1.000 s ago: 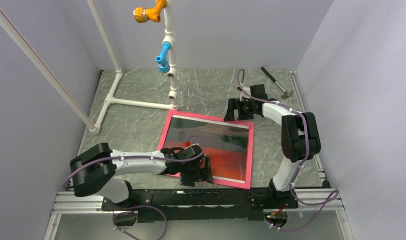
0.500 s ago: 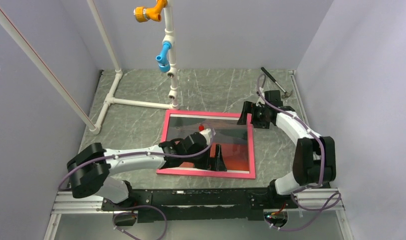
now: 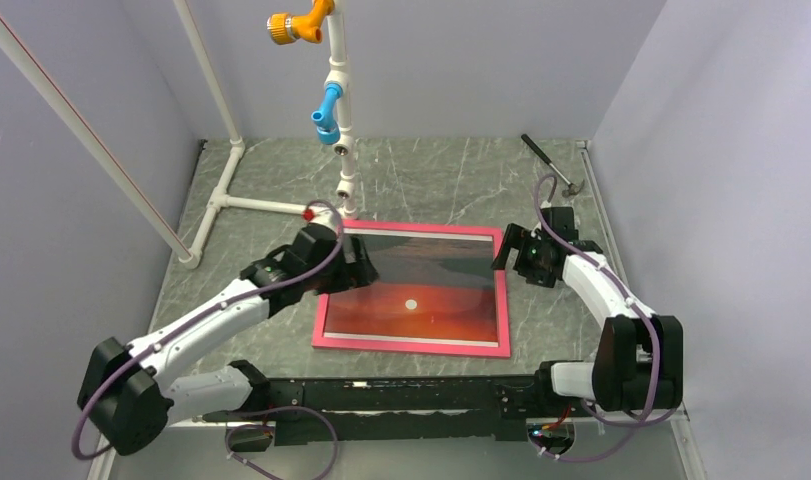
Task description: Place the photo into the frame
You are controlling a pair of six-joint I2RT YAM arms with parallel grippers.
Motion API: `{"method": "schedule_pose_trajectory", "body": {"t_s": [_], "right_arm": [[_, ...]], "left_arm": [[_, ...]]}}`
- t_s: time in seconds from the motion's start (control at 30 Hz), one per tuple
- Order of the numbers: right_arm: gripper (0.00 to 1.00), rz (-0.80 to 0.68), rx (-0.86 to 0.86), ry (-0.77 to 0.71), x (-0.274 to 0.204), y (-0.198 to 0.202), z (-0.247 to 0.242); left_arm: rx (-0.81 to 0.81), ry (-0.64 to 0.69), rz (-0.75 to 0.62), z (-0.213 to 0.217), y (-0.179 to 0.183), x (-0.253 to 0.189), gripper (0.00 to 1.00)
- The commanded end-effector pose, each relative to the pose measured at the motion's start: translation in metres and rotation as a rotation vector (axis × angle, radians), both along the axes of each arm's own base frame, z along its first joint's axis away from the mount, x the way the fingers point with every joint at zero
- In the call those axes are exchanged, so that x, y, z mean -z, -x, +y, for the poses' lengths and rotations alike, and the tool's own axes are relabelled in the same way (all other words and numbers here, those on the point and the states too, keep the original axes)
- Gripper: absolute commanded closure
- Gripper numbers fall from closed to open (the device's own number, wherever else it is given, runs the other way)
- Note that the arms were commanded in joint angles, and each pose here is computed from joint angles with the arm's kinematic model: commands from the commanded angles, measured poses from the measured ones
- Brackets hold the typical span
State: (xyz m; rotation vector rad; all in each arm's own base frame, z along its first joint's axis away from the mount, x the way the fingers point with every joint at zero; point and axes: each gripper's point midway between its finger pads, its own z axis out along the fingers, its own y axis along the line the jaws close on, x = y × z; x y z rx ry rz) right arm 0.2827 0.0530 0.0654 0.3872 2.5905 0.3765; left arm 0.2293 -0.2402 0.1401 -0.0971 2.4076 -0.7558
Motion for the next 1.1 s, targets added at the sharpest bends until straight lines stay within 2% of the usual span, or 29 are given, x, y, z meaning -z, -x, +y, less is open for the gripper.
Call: {"method": "schedule_pose_trajectory", "body": {"t_s": [0.0,0.1,0.2,0.3,0.57,0.77,1.07], "right_arm": [[0.0,0.001,0.102,-0.012,-0.001,0.01,-0.006],[0.0,0.005,0.114,-0.062,0.002,0.016,0.001],[0.0,0.017,0.115,-0.115,0.007,0.022,0.01],[0.0,0.039,0.116,-0.15,0.015,0.028,0.016],[0.01,0.081,0.096,-0.24,0.032,0.026,0.032],[0.02,0.033,0.085,-0.274,0.024,-0.003,0.038],[0.02,-0.023,0.001,-0.221,0.002,-0.086,0.042]], "left_arm": [[-0.185,-0.248,0.097,0.09,0.006,0.036,0.01],[-0.193,-0.27,0.175,0.108,0.011,0.057,0.01],[-0.159,-0.237,0.226,0.104,0.014,0.076,0.01],[-0.129,-0.208,0.271,0.096,0.018,0.093,0.05],[-0.018,-0.114,0.333,0.067,0.031,0.118,0.3],[0.07,-0.031,0.317,0.016,0.041,0.107,0.34],[0.18,0.019,0.3,-0.066,0.063,0.082,0.33]]}}
